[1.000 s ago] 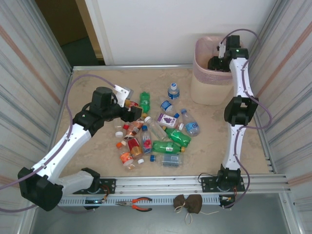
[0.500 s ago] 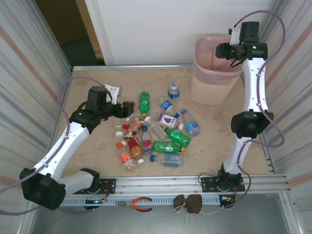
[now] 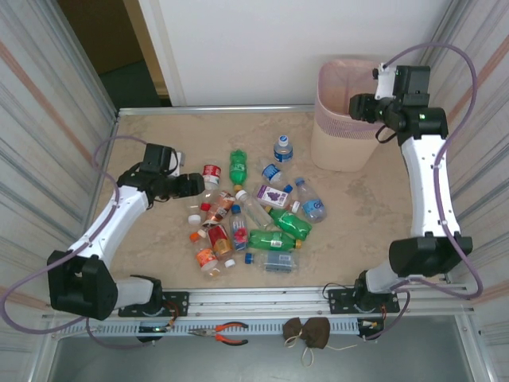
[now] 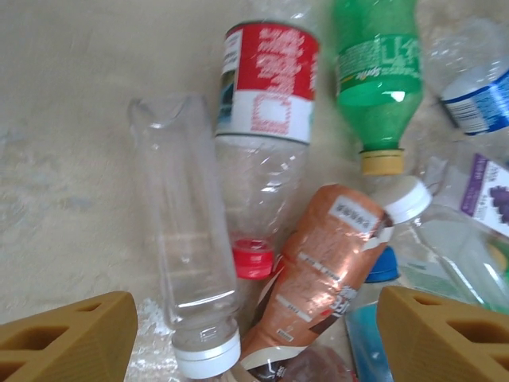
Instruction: Put the plastic bottles in the bin
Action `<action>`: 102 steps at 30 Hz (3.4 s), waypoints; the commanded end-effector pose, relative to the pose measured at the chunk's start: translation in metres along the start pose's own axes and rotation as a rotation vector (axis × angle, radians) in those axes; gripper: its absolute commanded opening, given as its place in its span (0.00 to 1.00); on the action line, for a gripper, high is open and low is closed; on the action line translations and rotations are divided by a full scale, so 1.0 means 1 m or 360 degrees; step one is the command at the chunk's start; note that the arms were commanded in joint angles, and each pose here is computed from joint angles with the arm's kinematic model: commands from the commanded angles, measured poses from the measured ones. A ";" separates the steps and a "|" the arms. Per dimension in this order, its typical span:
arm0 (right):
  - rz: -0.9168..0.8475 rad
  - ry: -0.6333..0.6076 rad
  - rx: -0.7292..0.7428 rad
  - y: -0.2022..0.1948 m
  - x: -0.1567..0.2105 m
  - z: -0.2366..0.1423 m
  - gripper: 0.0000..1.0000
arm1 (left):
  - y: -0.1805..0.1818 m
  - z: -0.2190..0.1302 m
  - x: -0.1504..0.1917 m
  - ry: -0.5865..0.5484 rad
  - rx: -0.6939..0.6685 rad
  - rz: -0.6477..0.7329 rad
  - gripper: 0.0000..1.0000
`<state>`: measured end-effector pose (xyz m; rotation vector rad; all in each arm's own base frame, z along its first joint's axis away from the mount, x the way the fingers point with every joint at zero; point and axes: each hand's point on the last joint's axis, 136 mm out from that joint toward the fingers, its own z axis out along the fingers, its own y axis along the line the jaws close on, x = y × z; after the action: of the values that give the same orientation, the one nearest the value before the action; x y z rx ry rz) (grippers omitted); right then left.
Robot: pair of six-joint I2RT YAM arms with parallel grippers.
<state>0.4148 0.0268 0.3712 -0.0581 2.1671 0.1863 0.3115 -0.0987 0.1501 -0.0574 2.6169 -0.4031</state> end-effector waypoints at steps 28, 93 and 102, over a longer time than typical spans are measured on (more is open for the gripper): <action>0.0067 -0.0014 0.0009 0.001 0.039 -0.022 0.57 | 0.036 0.074 0.054 0.0552 -0.0311 0.0086 0.53; -0.0207 -0.0495 -0.2235 0.311 -0.018 -0.206 0.70 | -0.248 -0.264 -0.008 -0.0863 0.2108 0.1322 0.41; -0.0263 -0.0461 -0.2289 0.321 -0.005 -0.213 0.57 | -0.252 -0.264 -0.012 -0.0833 0.2093 0.1291 0.41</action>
<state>0.2206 0.3101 0.5188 -0.8819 1.3932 1.4846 0.1940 -0.2667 0.4352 1.0590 1.3376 -1.4261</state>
